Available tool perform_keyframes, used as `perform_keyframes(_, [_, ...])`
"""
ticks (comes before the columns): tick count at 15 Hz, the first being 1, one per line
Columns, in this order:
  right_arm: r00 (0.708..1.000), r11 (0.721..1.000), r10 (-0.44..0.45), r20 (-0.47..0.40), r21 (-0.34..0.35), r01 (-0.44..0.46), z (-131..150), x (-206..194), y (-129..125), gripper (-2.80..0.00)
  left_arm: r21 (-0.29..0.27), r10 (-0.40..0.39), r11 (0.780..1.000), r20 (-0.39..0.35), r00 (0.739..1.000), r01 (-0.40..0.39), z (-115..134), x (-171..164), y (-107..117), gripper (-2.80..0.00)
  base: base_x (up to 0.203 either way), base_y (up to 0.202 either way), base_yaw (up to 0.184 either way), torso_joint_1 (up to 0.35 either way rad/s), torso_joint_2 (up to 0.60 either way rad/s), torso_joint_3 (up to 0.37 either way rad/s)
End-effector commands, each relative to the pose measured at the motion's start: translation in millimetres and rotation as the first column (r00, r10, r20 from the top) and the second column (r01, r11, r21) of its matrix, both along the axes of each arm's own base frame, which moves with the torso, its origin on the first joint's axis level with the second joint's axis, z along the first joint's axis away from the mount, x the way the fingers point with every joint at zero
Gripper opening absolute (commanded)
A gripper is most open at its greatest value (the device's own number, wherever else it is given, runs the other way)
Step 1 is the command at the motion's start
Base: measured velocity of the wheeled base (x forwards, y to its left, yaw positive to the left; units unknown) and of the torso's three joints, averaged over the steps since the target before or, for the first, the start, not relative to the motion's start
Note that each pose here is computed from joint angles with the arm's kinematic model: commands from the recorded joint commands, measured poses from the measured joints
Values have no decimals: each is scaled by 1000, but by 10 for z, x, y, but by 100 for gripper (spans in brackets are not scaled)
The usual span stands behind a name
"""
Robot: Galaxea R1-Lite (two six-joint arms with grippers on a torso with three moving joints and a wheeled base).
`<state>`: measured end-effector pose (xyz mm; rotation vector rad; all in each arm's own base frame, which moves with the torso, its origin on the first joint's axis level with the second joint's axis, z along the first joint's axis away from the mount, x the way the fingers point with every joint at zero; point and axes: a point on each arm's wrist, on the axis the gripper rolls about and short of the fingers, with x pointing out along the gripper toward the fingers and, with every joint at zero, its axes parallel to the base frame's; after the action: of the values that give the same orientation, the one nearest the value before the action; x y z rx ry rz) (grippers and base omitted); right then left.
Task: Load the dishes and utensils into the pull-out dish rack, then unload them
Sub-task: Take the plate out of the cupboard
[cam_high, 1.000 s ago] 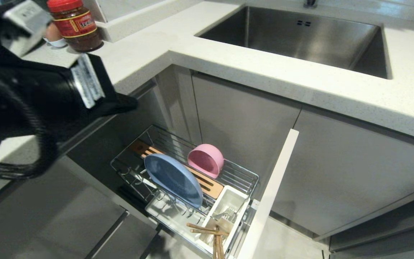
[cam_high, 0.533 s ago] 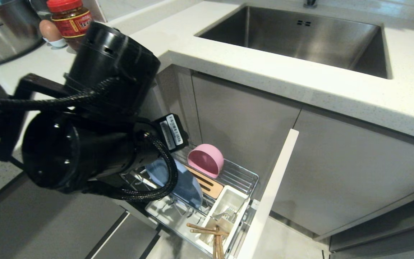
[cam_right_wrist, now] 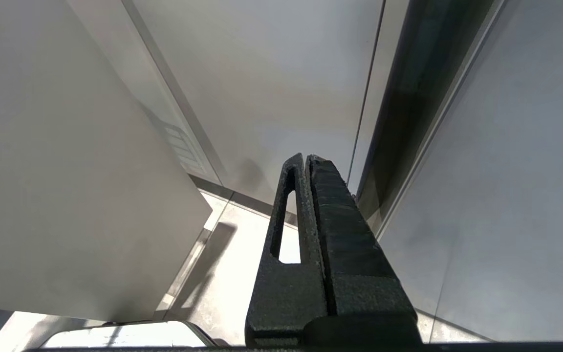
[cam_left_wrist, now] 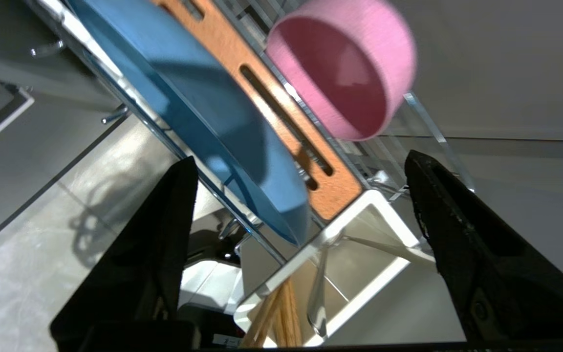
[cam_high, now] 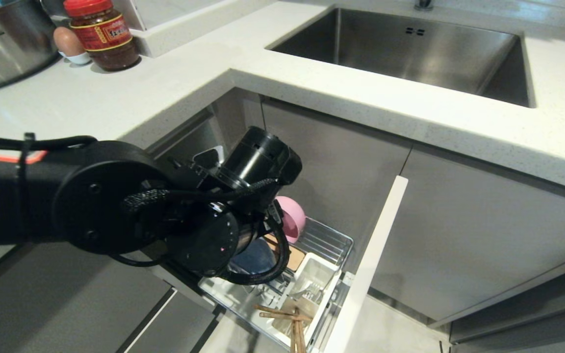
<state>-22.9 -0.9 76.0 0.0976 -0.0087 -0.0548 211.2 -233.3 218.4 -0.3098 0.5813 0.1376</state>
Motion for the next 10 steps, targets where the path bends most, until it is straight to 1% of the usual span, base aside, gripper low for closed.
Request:
perform_keyframes(1, [1000,1000,0,5,1,0,0,-3,0,-280,51,29,998,-43,999,-26,-246,128,-94,0,0,0,0,0,0,0])
perform_keyframes(4, [1000,1000,0,5,1,0,0,-3,0,-280,66,64,996,-58,996,-60,-371,243,-108,0,0,0,0,0,0,0])
perform_keyframes(10, [1000,1000,0,5,1,0,0,-3,0,-280,45,76,996,-37,996,-75,-398,337,-111,0,0,0,0,0,0,0])
